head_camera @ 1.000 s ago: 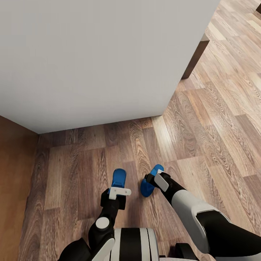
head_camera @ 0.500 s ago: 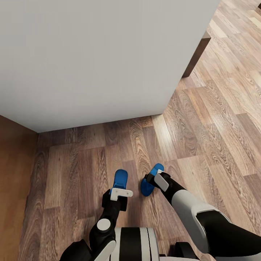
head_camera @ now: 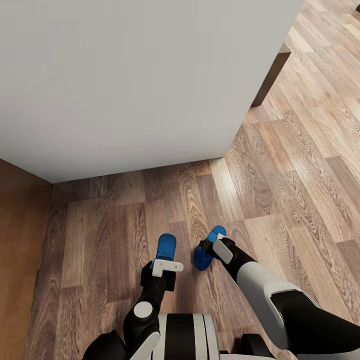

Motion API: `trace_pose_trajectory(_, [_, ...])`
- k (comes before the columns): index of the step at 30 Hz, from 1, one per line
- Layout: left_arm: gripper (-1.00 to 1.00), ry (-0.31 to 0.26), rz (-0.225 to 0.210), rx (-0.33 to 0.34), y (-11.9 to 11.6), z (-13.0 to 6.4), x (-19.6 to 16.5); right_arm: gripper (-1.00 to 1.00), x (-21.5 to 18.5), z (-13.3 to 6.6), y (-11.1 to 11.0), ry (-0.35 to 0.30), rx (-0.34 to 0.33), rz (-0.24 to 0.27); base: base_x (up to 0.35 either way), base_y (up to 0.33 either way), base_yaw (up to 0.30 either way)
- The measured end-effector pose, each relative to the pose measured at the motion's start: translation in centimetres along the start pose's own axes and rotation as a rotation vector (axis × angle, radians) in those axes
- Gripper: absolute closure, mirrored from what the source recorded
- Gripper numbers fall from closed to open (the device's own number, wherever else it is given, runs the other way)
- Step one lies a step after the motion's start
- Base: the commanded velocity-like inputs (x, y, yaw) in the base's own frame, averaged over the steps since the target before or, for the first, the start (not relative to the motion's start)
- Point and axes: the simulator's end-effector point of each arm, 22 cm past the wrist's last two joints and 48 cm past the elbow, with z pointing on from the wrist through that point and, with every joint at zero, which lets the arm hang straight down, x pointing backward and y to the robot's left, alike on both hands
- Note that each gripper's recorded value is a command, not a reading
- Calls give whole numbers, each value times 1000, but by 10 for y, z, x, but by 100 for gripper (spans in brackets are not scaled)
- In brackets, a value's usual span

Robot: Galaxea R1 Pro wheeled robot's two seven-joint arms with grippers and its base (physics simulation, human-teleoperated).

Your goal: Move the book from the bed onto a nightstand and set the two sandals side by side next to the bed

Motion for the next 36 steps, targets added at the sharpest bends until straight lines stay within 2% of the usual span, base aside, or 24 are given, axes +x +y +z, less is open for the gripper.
trace_pose_trajectory(22, [100, 1, 0, -1, 0, 0, 0, 100, 0, 0, 0, 0, 1, 0, 0, 0, 0])
trace_pose_trajectory(23, [100, -2, -1, -3, 1, 0, -1, 100, -1, -1, -1, -5, 6, -15, 0, 0, 0])
trace_pose_trajectory(36, [100, -48, 1, -17, 6, -13, -23, 100, -22, -28, 12, -52, -22, -16, 0, 0, 0])
